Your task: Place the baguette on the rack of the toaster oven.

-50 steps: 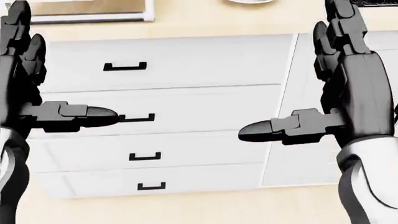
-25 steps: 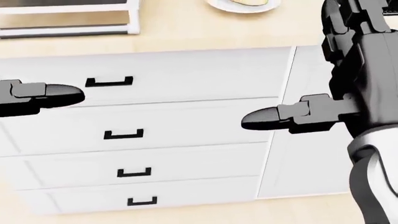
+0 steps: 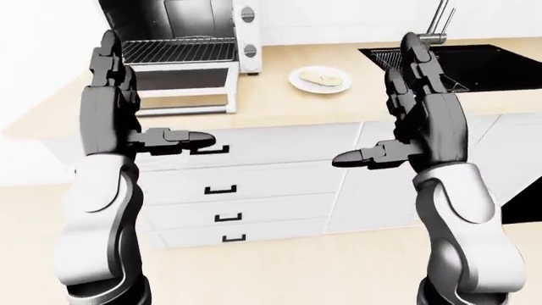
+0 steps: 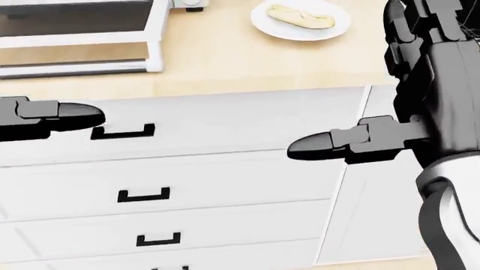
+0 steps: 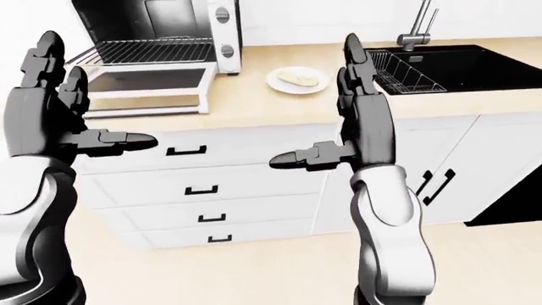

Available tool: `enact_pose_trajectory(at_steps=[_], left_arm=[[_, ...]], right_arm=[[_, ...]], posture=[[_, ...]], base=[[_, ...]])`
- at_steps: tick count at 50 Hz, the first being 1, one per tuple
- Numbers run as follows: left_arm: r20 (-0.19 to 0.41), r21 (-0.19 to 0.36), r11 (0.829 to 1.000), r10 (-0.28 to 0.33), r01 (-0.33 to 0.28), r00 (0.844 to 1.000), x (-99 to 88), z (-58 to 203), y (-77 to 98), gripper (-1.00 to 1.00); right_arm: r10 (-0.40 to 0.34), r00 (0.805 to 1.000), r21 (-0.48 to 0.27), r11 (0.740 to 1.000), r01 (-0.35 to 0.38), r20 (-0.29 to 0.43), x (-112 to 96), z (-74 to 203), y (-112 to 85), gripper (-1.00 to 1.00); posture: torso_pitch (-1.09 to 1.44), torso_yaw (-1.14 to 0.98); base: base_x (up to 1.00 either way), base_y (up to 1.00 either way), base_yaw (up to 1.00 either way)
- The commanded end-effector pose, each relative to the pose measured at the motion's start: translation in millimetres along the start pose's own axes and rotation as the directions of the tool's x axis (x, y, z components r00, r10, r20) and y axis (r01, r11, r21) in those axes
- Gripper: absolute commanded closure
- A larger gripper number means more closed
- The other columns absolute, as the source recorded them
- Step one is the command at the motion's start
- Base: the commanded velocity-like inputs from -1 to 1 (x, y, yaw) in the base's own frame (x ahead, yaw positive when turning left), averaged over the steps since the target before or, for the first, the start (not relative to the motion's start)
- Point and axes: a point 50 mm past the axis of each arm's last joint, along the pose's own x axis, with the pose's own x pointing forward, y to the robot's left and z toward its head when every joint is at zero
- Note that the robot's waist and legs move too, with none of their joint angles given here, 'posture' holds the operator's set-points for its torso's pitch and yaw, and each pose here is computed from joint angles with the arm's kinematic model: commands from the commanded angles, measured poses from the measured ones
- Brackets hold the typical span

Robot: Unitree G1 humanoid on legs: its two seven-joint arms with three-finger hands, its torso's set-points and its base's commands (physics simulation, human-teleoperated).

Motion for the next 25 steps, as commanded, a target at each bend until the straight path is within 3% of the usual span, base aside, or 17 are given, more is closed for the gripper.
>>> enact_pose_trajectory(at_steps=[1, 25], left_arm=[[0.085, 0.001, 1.0, -0.001, 0.001, 0.996, 0.6, 16.3, -0.2, -1.0], [0.093, 0.003, 1.0, -0.012, 0.012, 0.996, -2.3, 20.5, -3.7, -1.0]], right_arm=[[-0.011, 0.997, -0.017, 1.0, 0.013, 0.07, 0.3, 12.1, -2.2, -1.0], [-0.003, 0.998, -0.01, 1.0, 0.003, 0.07, -2.9, 10.7, -1.7, -1.0]], posture=[[0.0, 0.0], [0.0, 0.0]], base=[[0.26, 0.0, 0.0], [0.26, 0.04, 0.0]])
